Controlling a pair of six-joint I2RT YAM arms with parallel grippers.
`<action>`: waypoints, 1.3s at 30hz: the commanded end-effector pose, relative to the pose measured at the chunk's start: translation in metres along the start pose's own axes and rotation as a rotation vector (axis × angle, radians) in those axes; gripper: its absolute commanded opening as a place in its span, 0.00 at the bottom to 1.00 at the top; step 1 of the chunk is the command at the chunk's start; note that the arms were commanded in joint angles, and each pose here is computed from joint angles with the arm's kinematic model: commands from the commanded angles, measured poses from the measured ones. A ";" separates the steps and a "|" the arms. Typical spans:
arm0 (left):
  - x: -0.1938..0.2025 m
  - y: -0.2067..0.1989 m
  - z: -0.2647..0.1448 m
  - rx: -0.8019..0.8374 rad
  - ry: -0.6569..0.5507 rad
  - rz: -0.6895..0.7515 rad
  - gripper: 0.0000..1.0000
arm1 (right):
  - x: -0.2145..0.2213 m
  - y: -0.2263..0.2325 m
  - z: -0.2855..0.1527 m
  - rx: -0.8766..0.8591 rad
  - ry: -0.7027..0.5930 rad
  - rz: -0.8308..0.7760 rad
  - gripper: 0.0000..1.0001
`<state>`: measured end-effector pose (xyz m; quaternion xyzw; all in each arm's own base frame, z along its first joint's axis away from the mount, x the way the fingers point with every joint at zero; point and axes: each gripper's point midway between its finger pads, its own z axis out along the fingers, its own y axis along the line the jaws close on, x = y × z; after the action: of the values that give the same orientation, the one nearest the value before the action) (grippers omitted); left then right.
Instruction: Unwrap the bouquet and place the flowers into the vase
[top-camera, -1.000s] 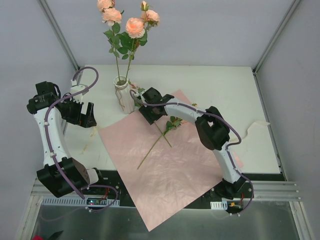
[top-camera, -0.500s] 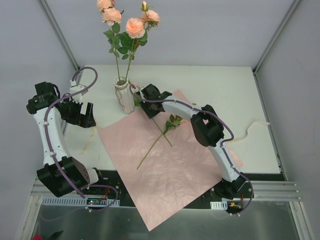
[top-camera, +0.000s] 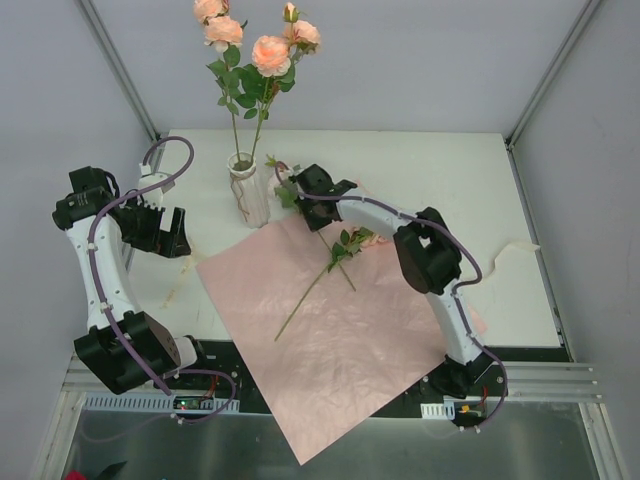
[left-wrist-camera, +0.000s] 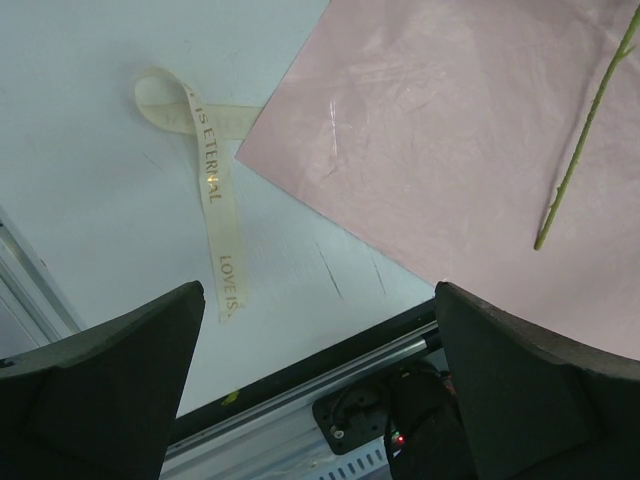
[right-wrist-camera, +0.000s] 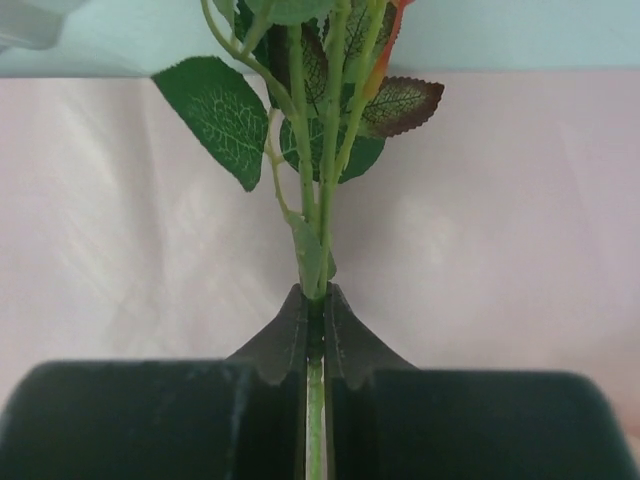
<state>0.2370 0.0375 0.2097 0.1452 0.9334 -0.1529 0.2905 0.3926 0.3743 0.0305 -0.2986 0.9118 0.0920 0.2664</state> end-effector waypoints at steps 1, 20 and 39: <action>0.000 -0.005 -0.007 -0.006 -0.021 0.037 0.99 | -0.055 -0.045 -0.083 0.044 -0.207 0.238 0.01; -0.002 -0.011 -0.011 0.000 -0.035 0.044 0.99 | -0.104 -0.058 -0.257 -0.075 -1.008 0.293 0.01; -0.016 -0.011 -0.016 0.001 -0.077 0.018 0.99 | -0.198 0.051 -0.525 -0.257 -1.917 -0.052 0.01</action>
<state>0.2342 0.0358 0.2153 0.1541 0.9297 -0.1466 0.3008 0.3165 0.3262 0.4874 -0.1076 0.4564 0.3387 0.8157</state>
